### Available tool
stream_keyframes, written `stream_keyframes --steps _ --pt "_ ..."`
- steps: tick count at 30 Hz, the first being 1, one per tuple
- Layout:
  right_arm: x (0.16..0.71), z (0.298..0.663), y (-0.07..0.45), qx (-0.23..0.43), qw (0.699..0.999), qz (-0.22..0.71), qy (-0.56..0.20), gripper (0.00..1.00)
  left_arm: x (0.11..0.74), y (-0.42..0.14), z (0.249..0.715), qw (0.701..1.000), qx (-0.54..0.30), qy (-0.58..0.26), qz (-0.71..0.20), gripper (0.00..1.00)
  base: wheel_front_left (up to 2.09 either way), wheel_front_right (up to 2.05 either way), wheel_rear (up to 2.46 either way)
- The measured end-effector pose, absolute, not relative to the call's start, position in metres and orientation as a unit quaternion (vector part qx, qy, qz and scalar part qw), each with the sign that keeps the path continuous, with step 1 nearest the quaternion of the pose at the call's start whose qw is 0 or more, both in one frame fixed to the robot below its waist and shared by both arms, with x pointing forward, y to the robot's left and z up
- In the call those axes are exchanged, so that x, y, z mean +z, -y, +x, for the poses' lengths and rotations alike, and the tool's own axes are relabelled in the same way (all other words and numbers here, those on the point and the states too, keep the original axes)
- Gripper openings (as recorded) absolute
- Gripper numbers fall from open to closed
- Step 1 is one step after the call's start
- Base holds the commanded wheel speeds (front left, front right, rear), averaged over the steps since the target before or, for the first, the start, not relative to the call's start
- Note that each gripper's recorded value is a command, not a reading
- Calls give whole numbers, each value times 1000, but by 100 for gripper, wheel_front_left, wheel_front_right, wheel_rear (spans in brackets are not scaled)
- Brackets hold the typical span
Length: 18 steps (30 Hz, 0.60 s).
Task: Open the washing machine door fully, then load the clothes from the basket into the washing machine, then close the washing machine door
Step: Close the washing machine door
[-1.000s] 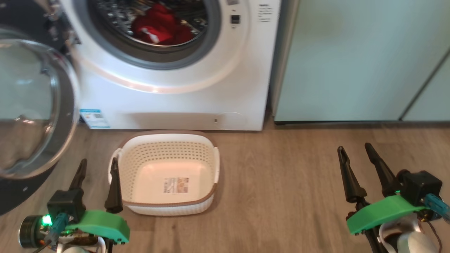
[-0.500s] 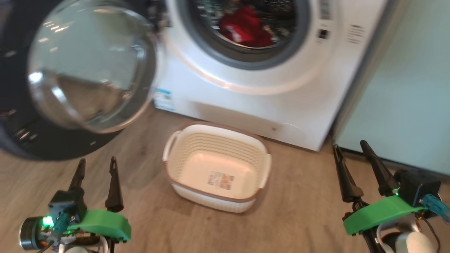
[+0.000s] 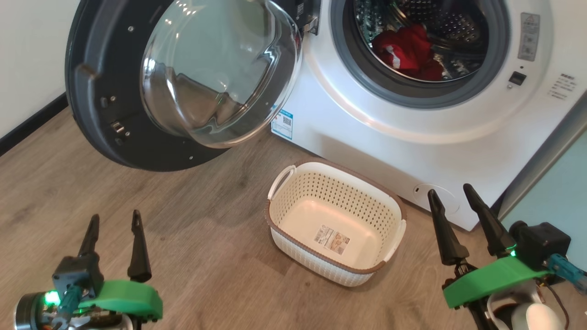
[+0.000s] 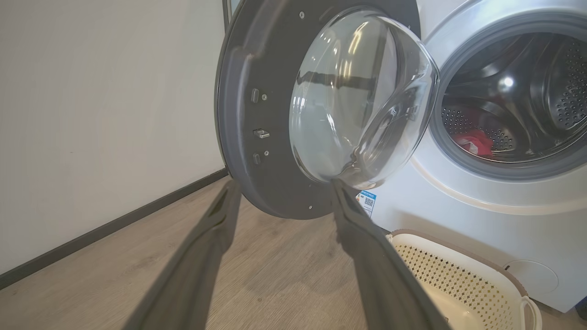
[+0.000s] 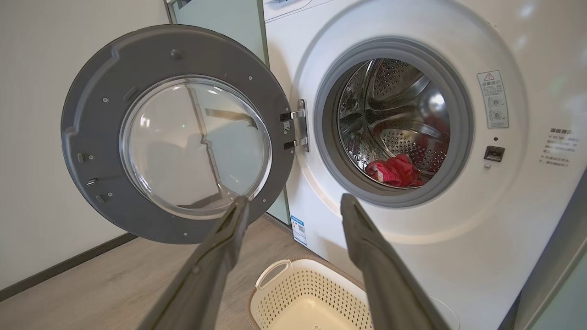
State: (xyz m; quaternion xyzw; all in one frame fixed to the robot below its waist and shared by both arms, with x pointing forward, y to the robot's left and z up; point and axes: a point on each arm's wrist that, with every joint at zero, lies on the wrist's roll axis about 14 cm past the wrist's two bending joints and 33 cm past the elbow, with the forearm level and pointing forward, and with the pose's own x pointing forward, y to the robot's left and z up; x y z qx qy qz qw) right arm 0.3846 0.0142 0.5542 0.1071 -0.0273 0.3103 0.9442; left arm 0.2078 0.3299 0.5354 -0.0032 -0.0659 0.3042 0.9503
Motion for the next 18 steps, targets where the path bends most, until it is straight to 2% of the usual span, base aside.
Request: stream_keyframes --steps 15,16,17,18 --pt "547 385 -16 311 944 108 18 100 539 -334 205 947 312 70 0 100 0 0 0" --pt "547 385 -16 311 944 108 18 100 539 -334 205 947 312 70 0 78 0 0 0" --pt "547 385 -16 311 944 108 18 100 539 -334 205 947 312 71 0 0 0 0 0" --pt "547 385 -16 311 944 108 18 100 540 -335 204 947 313 71 -1 0 0 0 0"
